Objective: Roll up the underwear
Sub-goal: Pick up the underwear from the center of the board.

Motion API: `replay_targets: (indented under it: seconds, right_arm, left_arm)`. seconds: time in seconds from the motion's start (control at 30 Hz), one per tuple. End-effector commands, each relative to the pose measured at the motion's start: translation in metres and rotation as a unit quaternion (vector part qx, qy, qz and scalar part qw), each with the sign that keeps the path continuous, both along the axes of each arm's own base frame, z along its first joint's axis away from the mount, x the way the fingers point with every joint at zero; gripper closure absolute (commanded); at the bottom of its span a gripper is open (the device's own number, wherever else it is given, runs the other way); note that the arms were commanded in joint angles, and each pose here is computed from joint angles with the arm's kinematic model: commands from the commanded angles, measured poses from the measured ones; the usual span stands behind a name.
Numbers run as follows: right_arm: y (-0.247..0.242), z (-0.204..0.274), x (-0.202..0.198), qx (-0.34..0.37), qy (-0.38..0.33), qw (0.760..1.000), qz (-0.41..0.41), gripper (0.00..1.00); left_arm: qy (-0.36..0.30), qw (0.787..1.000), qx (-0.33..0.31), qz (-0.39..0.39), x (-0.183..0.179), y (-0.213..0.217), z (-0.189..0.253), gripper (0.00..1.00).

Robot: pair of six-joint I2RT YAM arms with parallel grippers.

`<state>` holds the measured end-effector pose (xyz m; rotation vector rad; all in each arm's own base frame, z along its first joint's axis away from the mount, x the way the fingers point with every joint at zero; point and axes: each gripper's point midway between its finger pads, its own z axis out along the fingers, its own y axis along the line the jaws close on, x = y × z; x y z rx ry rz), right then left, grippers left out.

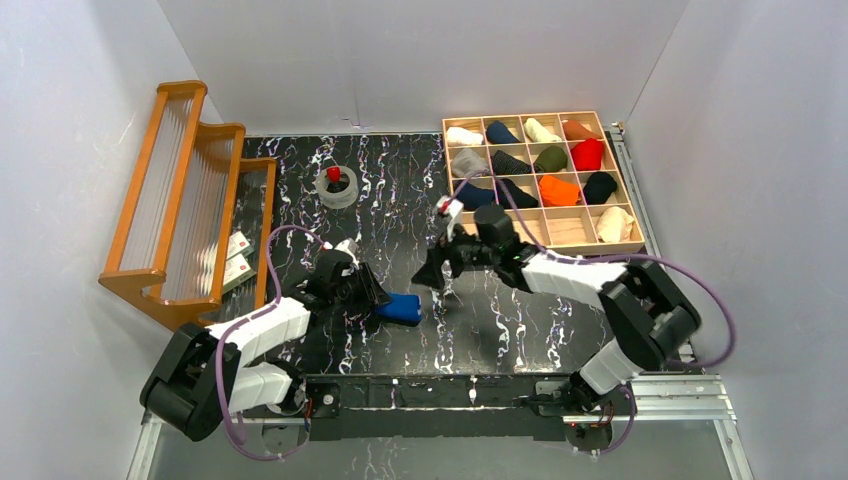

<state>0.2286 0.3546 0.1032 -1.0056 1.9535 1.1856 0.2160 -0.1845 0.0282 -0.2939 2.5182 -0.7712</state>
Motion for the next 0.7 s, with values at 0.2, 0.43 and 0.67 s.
replay_targets:
  seconds: [0.2, 0.43, 0.67]
  right_arm:
    - [0.004, 0.031, 0.02, 0.066, -0.021, 0.998, 0.0, 0.01]
    - [0.029, 0.029, -0.018, 0.029, -0.311, 0.944, 0.102, 0.04]
    - [0.047, 0.004, -0.041, -0.021, -0.388, 0.907, 0.163, 0.1]
  left_arm:
    - [0.03, 0.999, 0.044, -0.007, -0.01, 0.014, -0.014, 0.68]
    - [0.056, 0.996, 0.059, -0.022, -0.016, 0.014, -0.017, 0.68]
    - [0.059, 0.996, 0.064, -0.027, -0.016, 0.015, -0.015, 0.68]
